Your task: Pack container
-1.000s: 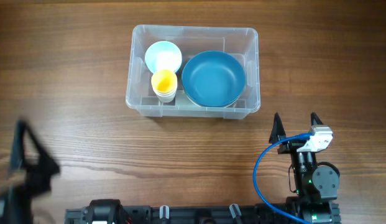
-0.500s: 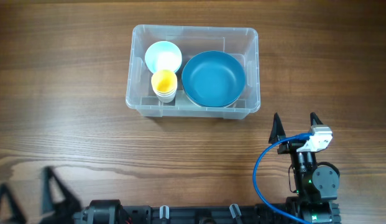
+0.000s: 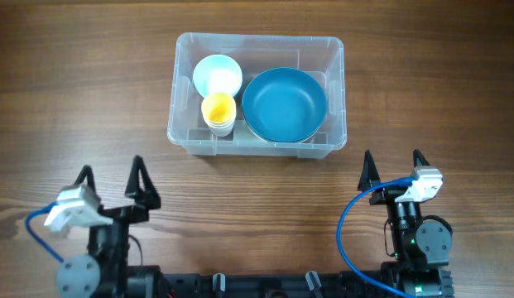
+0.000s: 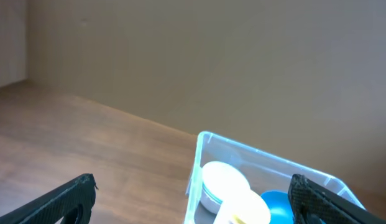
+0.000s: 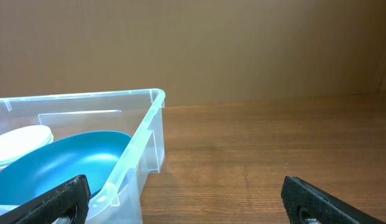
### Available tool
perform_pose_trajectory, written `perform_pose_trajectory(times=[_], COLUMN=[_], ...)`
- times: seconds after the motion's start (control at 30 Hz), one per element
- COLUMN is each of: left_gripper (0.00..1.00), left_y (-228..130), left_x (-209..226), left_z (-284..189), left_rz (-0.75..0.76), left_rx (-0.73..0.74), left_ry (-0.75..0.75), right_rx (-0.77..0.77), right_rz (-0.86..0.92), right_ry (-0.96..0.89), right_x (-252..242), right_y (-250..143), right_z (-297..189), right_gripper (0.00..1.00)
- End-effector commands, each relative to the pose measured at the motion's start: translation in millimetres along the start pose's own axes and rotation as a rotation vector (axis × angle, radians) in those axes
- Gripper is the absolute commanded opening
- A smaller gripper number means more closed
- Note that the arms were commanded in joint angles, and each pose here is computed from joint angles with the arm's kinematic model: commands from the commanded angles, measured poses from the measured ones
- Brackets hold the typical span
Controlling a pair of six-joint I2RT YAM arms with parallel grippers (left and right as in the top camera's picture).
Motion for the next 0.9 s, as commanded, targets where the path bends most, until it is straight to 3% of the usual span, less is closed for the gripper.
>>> perform_pose_trajectory(times=[0.0,0.23,0.47,0.73,0.87], left_gripper=[1.00,1.00,1.00,1.00,1.00], left_y=[-24.1,-58.8,-101.1,-121.0,-120.9], left_x=[-0.5,6.6,10.6,11.5,13.5], left_z=[12.1,25.2,34.5,37.1,38.4], left_rz=[-0.005,0.006,0.145,0.296,0.300], left_rx=[-0.006,0.017,0.125,0.161,0.148], left_ry=[-0.073,-0.090,-0.150,-0.203,-0.183], right_rx=[-0.001,-0.001,-0.001,-0.001,-0.001], right_rz=[-0.006,-0.006,-0.006,-0.006,-0.006], right_ry=[0.007,0.007,0.007,0.007,0.007], right_x=[0.1,0.1,0.1,0.1,0.1], right_y=[-0.6,-0.6,-0.6,-0.6,-0.6], right_z=[0.3,0.3,0.3,0.3,0.3], right_gripper=[1.00,1.00,1.00,1.00,1.00])
Point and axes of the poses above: each gripper's point midway between its finger pads, its own z axis out along the fingers, its own x axis along the line the jaws close on, y = z × x, the point moved 8 cm from there along -z, back along the fingers, and after that the axes turned 3 degrees about z, right-handed, at the moved point
